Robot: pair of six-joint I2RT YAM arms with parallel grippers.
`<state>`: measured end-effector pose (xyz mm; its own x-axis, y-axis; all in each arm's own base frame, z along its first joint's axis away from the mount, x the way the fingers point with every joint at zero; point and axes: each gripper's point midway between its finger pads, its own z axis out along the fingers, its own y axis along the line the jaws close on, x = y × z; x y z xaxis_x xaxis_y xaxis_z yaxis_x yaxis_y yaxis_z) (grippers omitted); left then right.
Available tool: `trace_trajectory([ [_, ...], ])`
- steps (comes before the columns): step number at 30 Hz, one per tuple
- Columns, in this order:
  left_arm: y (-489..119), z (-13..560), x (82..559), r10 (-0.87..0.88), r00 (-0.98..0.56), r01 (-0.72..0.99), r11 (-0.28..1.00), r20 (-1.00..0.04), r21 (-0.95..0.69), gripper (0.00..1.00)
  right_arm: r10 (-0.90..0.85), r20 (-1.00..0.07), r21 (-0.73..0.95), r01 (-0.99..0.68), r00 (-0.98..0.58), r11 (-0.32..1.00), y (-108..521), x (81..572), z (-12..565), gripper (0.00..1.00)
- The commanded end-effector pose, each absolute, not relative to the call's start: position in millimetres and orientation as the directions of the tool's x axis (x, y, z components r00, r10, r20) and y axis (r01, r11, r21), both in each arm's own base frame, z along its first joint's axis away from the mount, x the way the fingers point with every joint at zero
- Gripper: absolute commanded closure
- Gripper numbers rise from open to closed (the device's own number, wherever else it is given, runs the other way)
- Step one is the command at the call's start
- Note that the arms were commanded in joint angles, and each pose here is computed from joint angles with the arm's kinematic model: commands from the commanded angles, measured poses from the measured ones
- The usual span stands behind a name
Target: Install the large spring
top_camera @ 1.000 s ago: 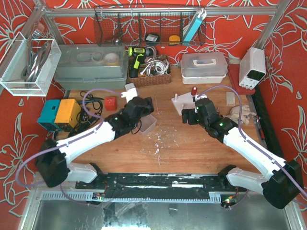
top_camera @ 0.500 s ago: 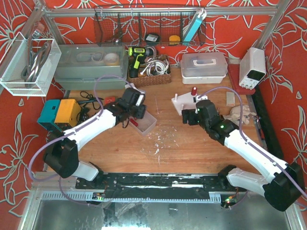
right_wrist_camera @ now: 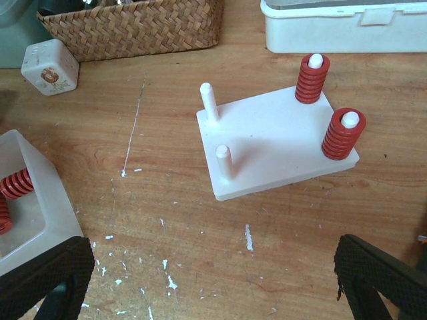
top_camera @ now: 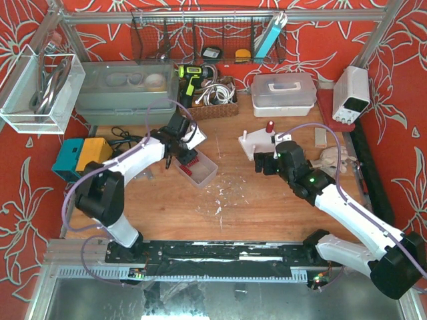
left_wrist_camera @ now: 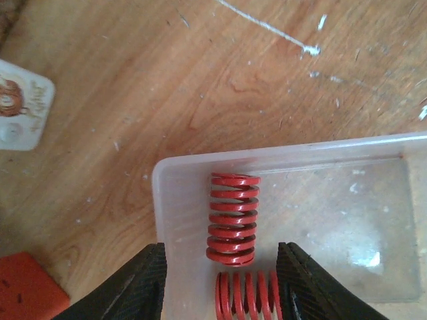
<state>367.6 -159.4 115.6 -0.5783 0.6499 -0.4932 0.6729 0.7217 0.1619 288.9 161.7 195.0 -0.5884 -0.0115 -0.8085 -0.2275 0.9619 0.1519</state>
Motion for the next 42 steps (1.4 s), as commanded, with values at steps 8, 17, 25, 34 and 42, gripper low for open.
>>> trace_trajectory([
  [8, -167.0, 95.3, 373.0, 0.805, -0.421, 0.821, 0.534, -0.418, 0.200, 0.60, -0.004, -0.826, 0.142, -0.215, -0.564, 0.966, 158.1, 289.4, 197.3, 0.01],
  [17, -161.3, 77.8, 377.5, 0.827, -0.427, 0.824, 0.523, -0.367, 0.219, 0.61, -0.012, -0.827, 0.130, -0.212, -0.563, 0.969, 156.3, 289.6, 198.1, 0.01],
  [25, -163.1, 56.8, 375.9, 0.840, -0.441, 0.837, 0.512, -0.315, 0.195, 0.61, -0.011, -0.838, 0.114, -0.195, -0.546, 0.974, 150.3, 289.5, 201.9, 0.01],
  [34, -160.3, 29.1, 374.7, 0.847, -0.472, 0.842, 0.515, -0.244, 0.162, 0.59, -0.016, -0.834, 0.114, -0.201, -0.552, 0.973, 152.5, 290.3, 199.3, 0.01],
  [42, -164.9, 23.7, 371.6, 0.854, -0.461, 0.854, 0.501, -0.241, 0.143, 0.59, -0.019, -0.830, 0.111, -0.199, -0.557, 0.974, 152.4, 290.3, 199.0, 0.01],
])
